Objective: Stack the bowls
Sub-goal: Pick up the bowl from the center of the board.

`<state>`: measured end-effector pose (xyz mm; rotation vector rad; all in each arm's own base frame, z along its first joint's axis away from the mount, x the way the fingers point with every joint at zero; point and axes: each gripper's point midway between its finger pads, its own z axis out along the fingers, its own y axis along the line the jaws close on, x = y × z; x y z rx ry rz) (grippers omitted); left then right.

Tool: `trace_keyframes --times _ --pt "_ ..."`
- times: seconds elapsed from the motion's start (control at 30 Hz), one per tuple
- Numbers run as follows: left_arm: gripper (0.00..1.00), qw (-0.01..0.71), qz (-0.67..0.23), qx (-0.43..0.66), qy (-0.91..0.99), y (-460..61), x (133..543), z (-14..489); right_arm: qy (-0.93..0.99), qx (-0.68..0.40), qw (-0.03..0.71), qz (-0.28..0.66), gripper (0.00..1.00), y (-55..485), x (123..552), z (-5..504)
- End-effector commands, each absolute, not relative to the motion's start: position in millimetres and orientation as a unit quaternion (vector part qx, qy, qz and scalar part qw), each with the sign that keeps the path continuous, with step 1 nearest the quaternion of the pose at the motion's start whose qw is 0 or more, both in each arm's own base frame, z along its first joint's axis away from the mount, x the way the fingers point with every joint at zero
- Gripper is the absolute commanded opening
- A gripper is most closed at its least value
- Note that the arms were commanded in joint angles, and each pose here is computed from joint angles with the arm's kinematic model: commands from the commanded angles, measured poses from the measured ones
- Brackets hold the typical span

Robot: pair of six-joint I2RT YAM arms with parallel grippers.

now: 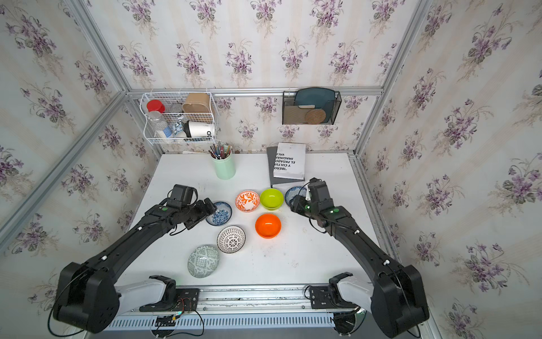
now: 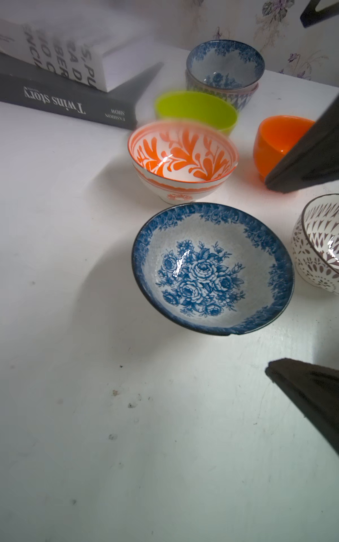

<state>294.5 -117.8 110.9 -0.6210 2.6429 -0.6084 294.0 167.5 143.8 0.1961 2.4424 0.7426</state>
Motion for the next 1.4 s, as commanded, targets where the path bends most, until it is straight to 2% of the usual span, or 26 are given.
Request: trace_keyframes --times 0.0,0.1,0.27,0.57,0.67,0.8,0.93,1.03,1.17,1.27,1.37 --pt "0.91 0.128 -0.212 -0.202 0.948 -124.7 290.8 107.8 0.886 0.074 0.324 0.325 0.56 194.6 291.0 154.7" --pt "0.9 0.112 -0.192 -0.202 0.954 -122.1 293.9 104.5 0.873 0.063 0.336 0.348 0.55 208.8 276.5 150.1" --pt "0.72 0.08 -0.159 -0.212 0.961 -120.6 292.8 84.8 0.859 0.066 0.358 0.361 0.55 206.4 273.4 158.6" --pt "0.5 0.049 -0.091 -0.217 0.971 -117.4 280.8 75.3 0.856 0.068 0.354 0.369 0.55 207.6 271.1 149.7" --pt "0.49 0.058 -0.071 -0.229 0.969 -108.3 276.0 79.5 0.856 0.065 0.354 0.372 0.55 208.7 270.7 149.5" --pt "0.54 0.15 -0.096 -0.227 0.957 -104.0 273.2 110.4 0.854 0.065 0.354 0.375 0.55 209.4 270.4 148.9" --pt "0.6 0.175 -0.093 -0.247 0.949 -94.4 265.8 111.6 0.855 0.066 0.351 0.375 0.55 209.8 270.5 145.8" --pt "0.61 0.161 -0.083 -0.25 0.951 -94.4 269.2 102.0 0.857 0.067 0.349 0.375 0.55 210.2 271.0 143.0" --pt "0.57 0.102 -0.048 -0.241 0.964 -99.1 276.3 88.2 0.858 0.066 0.345 0.374 0.55 211.8 271.4 141.2" --pt "0.56 0.095 -0.047 -0.231 0.967 -104.6 287.8 83.7 0.858 0.066 0.345 0.376 0.55 212.0 271.2 140.8" --pt "0.5 0.086 -0.041 -0.229 0.969 -105.7 291.3 79.2 0.859 0.066 0.343 0.375 0.55 212.0 271.0 139.4"
